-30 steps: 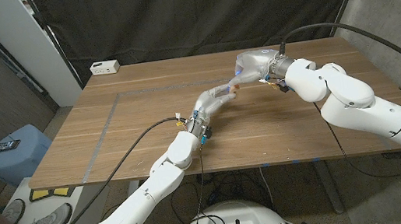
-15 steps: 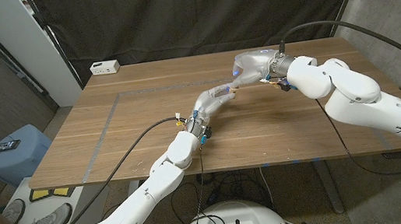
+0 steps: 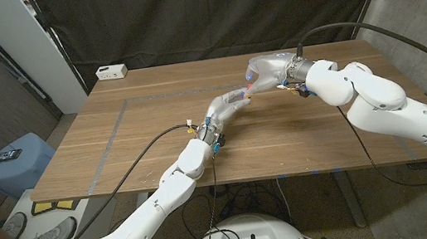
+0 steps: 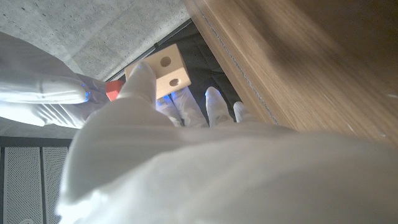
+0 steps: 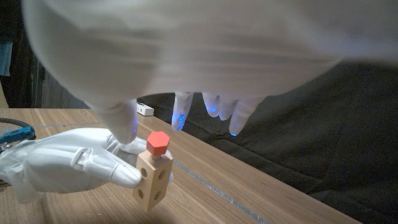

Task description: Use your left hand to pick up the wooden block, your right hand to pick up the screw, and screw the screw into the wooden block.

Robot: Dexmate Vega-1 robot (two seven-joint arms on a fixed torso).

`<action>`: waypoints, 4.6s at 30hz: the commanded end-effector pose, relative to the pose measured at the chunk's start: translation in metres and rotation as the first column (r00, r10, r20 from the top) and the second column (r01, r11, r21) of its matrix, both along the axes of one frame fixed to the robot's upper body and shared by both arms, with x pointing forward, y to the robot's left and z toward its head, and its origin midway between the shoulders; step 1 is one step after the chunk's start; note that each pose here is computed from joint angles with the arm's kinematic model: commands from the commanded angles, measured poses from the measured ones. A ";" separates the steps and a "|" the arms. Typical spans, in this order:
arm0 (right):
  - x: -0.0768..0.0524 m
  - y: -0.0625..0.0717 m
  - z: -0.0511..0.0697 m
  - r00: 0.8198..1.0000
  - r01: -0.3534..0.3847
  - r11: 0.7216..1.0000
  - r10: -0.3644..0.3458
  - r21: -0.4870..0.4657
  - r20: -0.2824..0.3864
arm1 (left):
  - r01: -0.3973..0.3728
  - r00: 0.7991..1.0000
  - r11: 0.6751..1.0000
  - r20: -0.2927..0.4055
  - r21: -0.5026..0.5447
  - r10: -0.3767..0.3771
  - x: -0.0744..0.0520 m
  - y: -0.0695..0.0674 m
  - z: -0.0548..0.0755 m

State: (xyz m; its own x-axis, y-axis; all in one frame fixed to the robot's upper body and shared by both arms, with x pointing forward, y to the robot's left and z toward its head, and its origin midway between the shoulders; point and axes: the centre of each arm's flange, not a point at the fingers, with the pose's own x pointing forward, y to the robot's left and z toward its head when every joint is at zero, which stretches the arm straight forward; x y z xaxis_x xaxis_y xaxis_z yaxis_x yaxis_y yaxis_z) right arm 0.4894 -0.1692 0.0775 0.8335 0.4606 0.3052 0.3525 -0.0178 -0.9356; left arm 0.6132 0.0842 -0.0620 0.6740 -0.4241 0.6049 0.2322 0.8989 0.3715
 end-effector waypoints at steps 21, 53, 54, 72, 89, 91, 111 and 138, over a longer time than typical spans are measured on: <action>0.006 -0.002 -0.005 0.999 0.007 1.000 -0.008 0.015 0.039 | 0.005 1.000 1.000 -0.001 0.012 -0.005 0.000 -0.003 0.000; 0.011 -0.003 -0.006 1.000 0.024 0.999 -0.024 0.040 0.016 | 0.002 1.000 1.000 -0.004 0.007 -0.002 -0.001 -0.002 -0.002; 0.011 -0.003 -0.006 1.000 0.023 0.999 -0.023 0.039 0.013 | 0.001 1.000 1.000 -0.004 0.007 -0.001 -0.001 -0.002 -0.002; 0.010 -0.002 -0.007 1.000 0.018 0.999 -0.019 0.049 0.017 | 0.007 1.000 1.000 -0.002 0.013 -0.007 -0.002 -0.003 -0.002; 0.010 -0.002 -0.007 0.999 0.023 0.998 -0.024 0.061 0.021 | 0.008 1.000 1.000 -0.007 0.012 -0.008 -0.001 -0.004 -0.003; 0.010 -0.003 -0.007 0.999 0.026 0.998 -0.027 0.061 0.021 | 0.008 1.000 1.000 -0.007 0.014 -0.008 -0.001 -0.004 -0.004; 0.015 -0.001 -0.009 0.999 0.045 0.997 -0.047 0.070 0.023 | 0.007 1.000 1.000 -0.009 0.010 -0.006 -0.001 -0.003 -0.004; 0.019 0.005 -0.009 0.995 0.072 0.996 -0.075 0.046 0.068 | 0.014 1.000 1.000 -0.011 0.015 -0.013 0.001 -0.004 -0.002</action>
State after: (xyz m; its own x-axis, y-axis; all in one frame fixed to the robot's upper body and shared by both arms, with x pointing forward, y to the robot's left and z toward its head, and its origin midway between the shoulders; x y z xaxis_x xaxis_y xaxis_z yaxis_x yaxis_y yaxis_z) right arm 0.5076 -0.1673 0.0686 0.8421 0.3881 0.3745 0.4016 0.0122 -0.9157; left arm 0.6135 0.0816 -0.0651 0.6772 -0.4366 0.5922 0.2436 0.8926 0.3795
